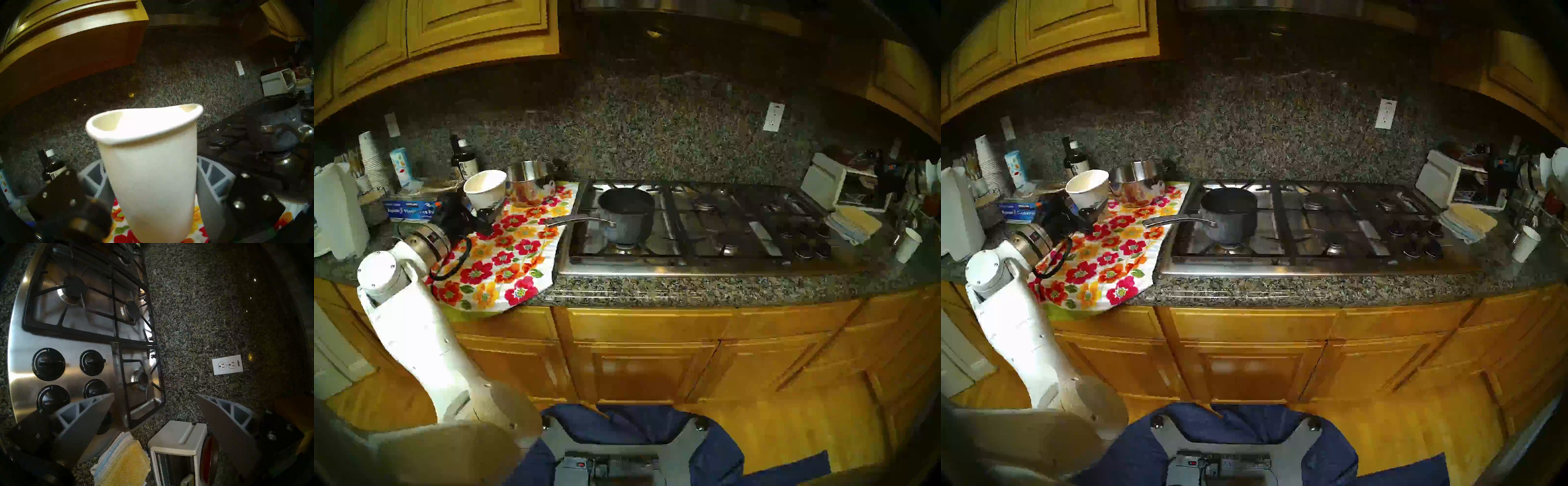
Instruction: Pick up the water cup, pour water into the pot, turn on the stove
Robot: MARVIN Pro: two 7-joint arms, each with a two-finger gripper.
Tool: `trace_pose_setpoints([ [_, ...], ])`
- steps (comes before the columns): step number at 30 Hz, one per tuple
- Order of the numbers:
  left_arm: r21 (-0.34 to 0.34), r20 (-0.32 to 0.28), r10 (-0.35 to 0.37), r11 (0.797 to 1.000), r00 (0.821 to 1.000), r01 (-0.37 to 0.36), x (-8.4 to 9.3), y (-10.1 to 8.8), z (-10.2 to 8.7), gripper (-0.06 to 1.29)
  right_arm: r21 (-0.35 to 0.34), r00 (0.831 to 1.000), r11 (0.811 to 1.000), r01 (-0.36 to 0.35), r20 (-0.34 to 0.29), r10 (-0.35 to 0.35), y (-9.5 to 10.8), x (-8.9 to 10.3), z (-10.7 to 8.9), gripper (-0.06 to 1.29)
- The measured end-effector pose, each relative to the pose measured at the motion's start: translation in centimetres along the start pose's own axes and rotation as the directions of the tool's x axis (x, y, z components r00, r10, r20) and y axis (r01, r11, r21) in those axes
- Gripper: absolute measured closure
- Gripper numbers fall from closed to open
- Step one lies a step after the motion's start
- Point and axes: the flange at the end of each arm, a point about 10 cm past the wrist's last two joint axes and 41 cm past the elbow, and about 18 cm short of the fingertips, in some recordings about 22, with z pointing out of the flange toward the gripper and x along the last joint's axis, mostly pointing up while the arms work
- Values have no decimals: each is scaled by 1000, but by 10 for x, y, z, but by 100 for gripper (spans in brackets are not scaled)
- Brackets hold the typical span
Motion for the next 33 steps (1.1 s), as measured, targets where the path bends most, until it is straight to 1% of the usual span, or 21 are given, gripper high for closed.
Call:
trace_pose_setpoints([
  [3,3,4,-18,1000,1000,18,-14,1,-4,50,0,1000,1000,0,0,0,0,0,0,-1],
  [6,7,-6,-26,1000,1000,26,-30,3,-9,50,0,1000,1000,0,0,0,0,0,0,-1],
  [7,7,-8,-27,1000,1000,27,-31,3,-9,50,0,1000,1000,0,0,0,0,0,0,-1],
  [8,9,-16,-28,1000,999,28,-37,4,-10,50,0,1000,1000,0,0,0,0,0,0,-1],
  [15,10,-39,-43,999,998,43,-58,8,-13,50,0,1000,1000,0,0,0,0,0,0,-1],
  [21,8,-44,-64,998,997,64,-65,8,-14,50,0,1000,1000,0,0,0,0,0,0,-1],
  [26,6,-44,-73,997,996,73,-67,7,-15,50,0,1000,1000,0,0,0,0,0,0,-1],
  [33,3,-32,-111,994,993,111,-73,6,-15,49,0,1000,1000,0,0,0,0,0,0,-1],
])
